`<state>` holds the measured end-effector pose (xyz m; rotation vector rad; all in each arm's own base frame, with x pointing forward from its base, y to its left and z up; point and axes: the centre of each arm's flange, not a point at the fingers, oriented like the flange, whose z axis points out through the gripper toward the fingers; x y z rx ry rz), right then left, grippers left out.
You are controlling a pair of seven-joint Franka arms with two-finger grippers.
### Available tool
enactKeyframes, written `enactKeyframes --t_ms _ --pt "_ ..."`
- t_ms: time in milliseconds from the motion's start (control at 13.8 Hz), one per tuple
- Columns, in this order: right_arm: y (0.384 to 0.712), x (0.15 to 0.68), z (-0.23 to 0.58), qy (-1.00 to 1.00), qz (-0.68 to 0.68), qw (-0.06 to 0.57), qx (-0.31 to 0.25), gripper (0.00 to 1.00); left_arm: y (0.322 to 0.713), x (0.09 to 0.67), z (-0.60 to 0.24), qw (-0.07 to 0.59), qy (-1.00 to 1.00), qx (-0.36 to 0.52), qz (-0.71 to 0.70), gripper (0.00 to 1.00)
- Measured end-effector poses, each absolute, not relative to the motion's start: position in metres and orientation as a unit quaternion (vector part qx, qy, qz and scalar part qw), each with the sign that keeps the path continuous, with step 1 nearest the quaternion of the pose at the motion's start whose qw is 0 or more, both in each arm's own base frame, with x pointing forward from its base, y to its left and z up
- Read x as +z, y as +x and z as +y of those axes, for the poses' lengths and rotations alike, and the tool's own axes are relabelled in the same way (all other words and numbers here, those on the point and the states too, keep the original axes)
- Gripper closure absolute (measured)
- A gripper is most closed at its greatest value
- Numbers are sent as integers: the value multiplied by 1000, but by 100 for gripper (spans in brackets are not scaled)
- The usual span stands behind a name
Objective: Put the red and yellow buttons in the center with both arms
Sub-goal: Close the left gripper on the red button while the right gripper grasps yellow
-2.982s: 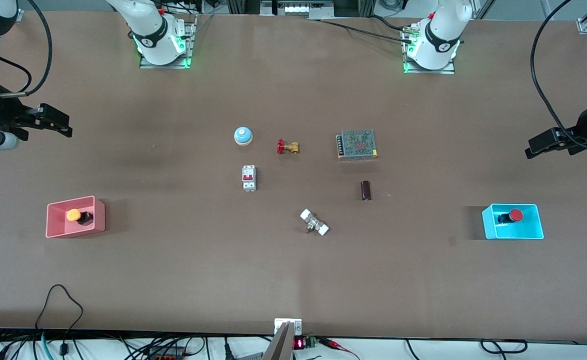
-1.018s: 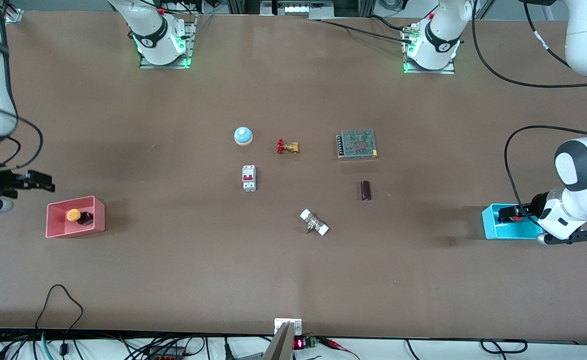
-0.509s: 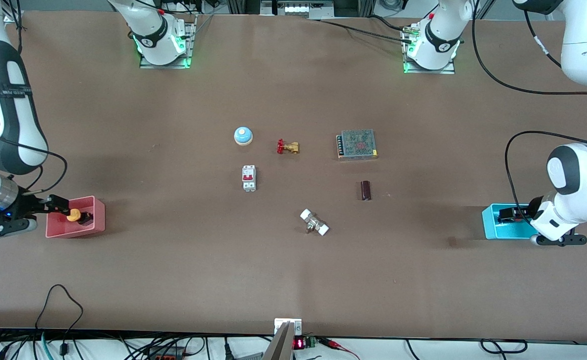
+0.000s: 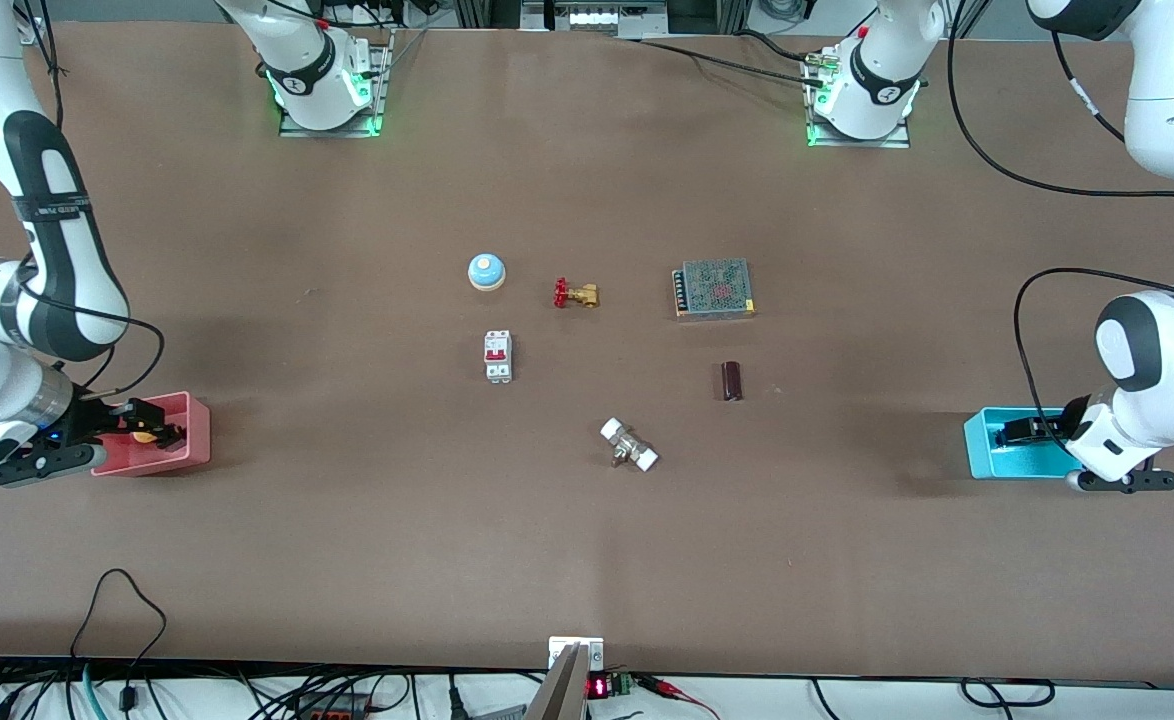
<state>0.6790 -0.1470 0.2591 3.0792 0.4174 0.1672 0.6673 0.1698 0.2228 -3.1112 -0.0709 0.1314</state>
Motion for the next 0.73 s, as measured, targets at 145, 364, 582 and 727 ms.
enactKeyframes --t_ms 145,364,582,727 --pt "674 247 -145 989 135 17 64 0 664 212 166 6 -998 51 -24 0" --pt "669 236 -144 989 135 15 60 0 661 204 163 2 -998 58 -19 0" --pt "669 233 -144 989 135 15 58 0 661 203 162 0 -998 58 0 0" --pt "668 232 -145 989 136 15 57 0 661 203 162 0 -998 57 4 0"
